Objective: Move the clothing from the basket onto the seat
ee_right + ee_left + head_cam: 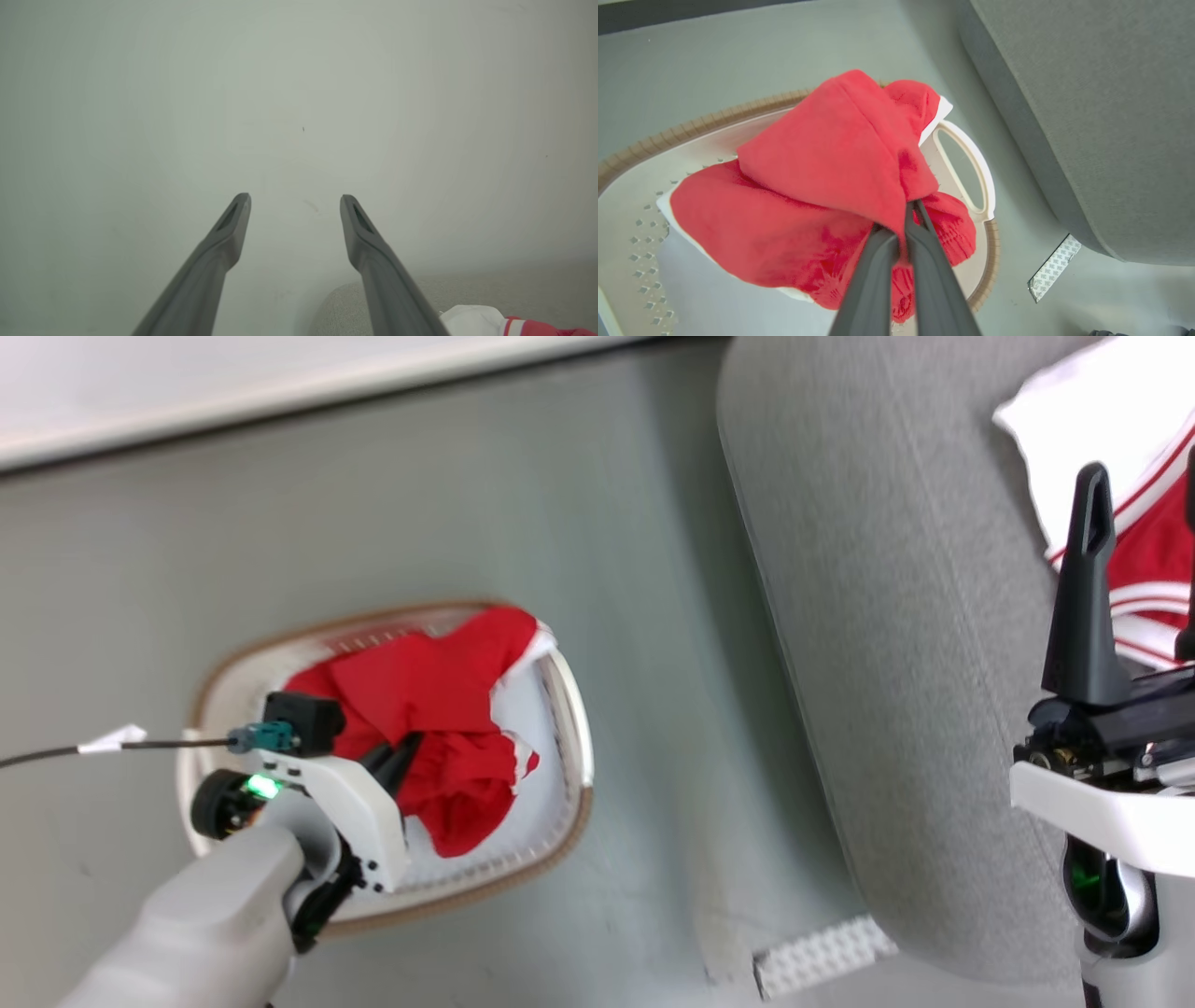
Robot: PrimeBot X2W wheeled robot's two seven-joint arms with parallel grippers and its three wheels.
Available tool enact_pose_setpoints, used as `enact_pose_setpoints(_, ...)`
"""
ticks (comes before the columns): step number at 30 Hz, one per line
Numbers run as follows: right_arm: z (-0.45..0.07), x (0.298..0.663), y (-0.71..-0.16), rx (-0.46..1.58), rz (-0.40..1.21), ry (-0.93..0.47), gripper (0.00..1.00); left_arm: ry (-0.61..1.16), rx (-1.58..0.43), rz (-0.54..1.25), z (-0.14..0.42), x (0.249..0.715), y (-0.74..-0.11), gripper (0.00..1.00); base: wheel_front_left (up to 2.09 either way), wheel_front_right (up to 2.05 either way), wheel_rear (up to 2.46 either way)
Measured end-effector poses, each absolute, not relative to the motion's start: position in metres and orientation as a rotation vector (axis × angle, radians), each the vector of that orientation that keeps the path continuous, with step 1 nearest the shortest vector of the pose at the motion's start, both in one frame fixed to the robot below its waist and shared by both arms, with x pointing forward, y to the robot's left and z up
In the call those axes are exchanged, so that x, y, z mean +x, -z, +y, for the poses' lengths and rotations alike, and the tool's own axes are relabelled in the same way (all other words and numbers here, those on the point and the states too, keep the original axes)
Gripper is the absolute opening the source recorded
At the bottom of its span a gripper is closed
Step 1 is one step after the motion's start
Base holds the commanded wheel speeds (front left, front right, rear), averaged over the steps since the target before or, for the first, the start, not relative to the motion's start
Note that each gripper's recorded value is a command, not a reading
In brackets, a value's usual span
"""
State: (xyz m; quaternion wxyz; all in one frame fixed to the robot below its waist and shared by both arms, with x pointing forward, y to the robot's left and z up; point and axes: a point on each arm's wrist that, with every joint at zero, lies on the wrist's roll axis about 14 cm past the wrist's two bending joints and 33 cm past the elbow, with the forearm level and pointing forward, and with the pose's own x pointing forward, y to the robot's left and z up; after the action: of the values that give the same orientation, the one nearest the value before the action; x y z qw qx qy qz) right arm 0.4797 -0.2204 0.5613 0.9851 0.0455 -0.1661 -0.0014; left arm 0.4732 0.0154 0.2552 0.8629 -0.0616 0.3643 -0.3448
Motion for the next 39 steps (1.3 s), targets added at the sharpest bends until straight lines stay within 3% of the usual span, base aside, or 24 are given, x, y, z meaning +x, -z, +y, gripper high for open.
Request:
enact_pose_setpoints(12,-0.205,0.438,-0.609,0.134,-0.418,-0.029,1.00,0.704,-0.169,0.423,0.019,0.485,-0.400,0.00,0.00,0.00,0.00)
enact_pose_setpoints(23,-0.181,0.403,-0.628,0.189,-0.452,-0.093,1.00,0.676,-0.155,0.053,0.032,0.461,-0.532,0.00,0.00,0.00,0.00)
enact_pose_setpoints(32,-0.153,0.389,-0.627,0.255,-0.435,-0.177,1.00,0.631,-0.152,-0.174,0.050,0.434,-0.611,0.00,0.00,0.00,0.00)
enact_pose_setpoints(39,-0.134,0.387,-0.622,0.276,-0.411,-0.230,1.00,0.620,-0.140,-0.243,0.057,0.422,-0.637,0.00,0.00,0.00,0.00)
